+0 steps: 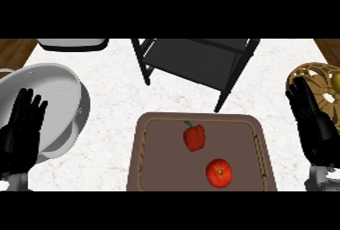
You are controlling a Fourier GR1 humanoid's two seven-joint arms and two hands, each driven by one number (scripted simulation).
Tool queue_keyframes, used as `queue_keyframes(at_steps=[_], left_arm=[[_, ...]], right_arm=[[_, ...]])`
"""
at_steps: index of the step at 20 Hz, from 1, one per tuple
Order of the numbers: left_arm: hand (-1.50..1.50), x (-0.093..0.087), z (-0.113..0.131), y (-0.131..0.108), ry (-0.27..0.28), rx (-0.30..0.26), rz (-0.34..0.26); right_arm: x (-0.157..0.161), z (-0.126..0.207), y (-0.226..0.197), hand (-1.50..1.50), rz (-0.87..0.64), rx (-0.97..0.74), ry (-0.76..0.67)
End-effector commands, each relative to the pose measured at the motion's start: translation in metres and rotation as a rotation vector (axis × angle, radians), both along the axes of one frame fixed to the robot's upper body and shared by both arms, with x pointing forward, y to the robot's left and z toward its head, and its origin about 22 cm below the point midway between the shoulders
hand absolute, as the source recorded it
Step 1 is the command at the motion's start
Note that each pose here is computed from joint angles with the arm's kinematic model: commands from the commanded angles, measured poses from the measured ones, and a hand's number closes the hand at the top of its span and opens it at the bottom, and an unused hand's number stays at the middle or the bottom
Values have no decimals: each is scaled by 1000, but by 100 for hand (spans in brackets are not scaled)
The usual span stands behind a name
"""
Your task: Pick the bell pepper from the tray and place it in the tiered shelf
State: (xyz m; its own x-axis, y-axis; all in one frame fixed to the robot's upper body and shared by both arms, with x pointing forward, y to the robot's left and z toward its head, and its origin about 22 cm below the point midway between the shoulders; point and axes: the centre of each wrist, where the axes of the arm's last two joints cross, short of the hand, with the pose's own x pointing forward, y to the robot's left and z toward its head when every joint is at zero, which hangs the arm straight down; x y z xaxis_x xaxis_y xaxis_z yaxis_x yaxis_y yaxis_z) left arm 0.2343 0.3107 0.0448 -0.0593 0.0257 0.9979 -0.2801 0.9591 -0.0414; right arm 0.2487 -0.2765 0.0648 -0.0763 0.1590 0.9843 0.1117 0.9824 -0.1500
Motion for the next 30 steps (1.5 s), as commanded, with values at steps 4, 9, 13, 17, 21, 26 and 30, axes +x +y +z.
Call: queue_keyframes(at_steps=[4,9,13,17,21,26,30], left_arm=[[0,-12,-36,13,314,39,-57],[0,-13,-59,-8,471,-8,-158],[0,9,-60,-10,515,-22,-171],[0,16,-68,-14,510,-8,-174],[0,1,-69,-10,518,-15,-189],[0,22,-63,-17,518,-5,-156],[0,12,-67,-9,509,7,-182]], right_arm=[[2,45,-8,150,-63,-191,-177],[-17,-12,-47,150,-305,-409,181],[-26,-30,-24,-150,-191,-284,90],[-36,-16,-16,-150,-5,-320,72],[-42,32,-8,-150,147,-408,173],[-59,74,30,-150,225,-478,226],[-47,97,72,-150,175,-545,310]])
